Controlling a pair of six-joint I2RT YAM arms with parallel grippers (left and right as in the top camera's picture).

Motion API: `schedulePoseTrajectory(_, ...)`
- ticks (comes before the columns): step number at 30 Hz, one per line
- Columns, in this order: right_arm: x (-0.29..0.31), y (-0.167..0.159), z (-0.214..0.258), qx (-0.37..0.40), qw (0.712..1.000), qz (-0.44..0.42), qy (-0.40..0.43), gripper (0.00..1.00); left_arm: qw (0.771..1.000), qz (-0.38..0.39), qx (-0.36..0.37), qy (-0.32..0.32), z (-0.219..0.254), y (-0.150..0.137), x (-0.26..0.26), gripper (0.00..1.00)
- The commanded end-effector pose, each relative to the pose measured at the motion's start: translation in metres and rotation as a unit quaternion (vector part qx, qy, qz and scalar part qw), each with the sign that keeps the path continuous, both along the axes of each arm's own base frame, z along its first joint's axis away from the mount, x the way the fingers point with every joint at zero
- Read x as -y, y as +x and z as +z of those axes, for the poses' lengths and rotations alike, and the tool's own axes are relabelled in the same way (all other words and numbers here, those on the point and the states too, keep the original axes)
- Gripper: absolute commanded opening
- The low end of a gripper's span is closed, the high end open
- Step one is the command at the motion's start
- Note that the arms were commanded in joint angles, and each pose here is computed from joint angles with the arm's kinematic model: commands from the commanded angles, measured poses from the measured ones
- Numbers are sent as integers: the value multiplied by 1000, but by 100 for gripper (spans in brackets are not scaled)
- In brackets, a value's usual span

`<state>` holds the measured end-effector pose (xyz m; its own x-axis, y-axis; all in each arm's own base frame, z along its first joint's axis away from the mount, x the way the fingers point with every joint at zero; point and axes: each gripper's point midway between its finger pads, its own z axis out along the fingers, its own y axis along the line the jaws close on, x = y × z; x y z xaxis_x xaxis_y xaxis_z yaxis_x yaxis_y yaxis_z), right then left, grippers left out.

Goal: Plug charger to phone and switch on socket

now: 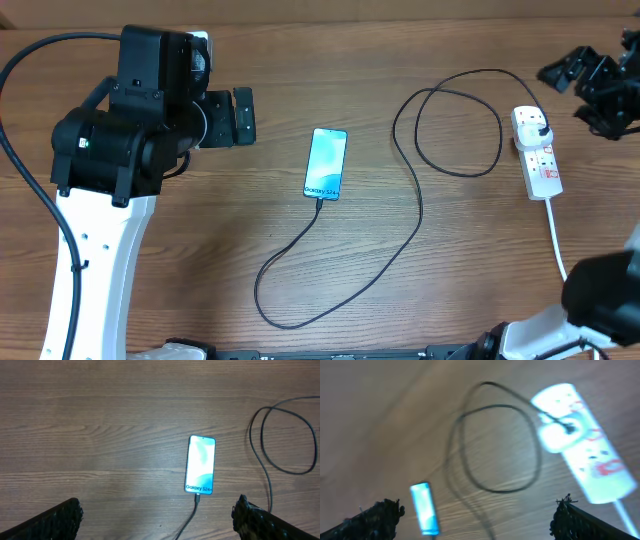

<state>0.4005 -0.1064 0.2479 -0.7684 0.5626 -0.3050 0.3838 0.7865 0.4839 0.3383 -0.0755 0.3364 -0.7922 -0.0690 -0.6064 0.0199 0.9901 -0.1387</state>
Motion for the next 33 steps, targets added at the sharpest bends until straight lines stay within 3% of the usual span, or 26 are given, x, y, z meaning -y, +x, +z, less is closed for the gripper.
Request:
schedulePoseTrajectory(1,27,3,-17,-21,999,-5,-48,100,1000,-9,2,13,-1,2,0,99)
schedulePoseTrajectory(6,51,9,-43,-50,994,-3,-98,100,1000,-9,2,13,-1,2,0,99)
schedulePoseTrajectory(13,62,19,-78,-79,991,8,-105,100,1000,-9,2,13,-1,2,0,99)
schedulePoseTrajectory(23,65,24,-130,-124,989,14,-82,100,1000,-9,2,13,-1,2,0,100)
schedulePoseTrajectory(33,55,23,-171,-119,991,23,-59,99,1000,-9,2,13,-1,2,0,99)
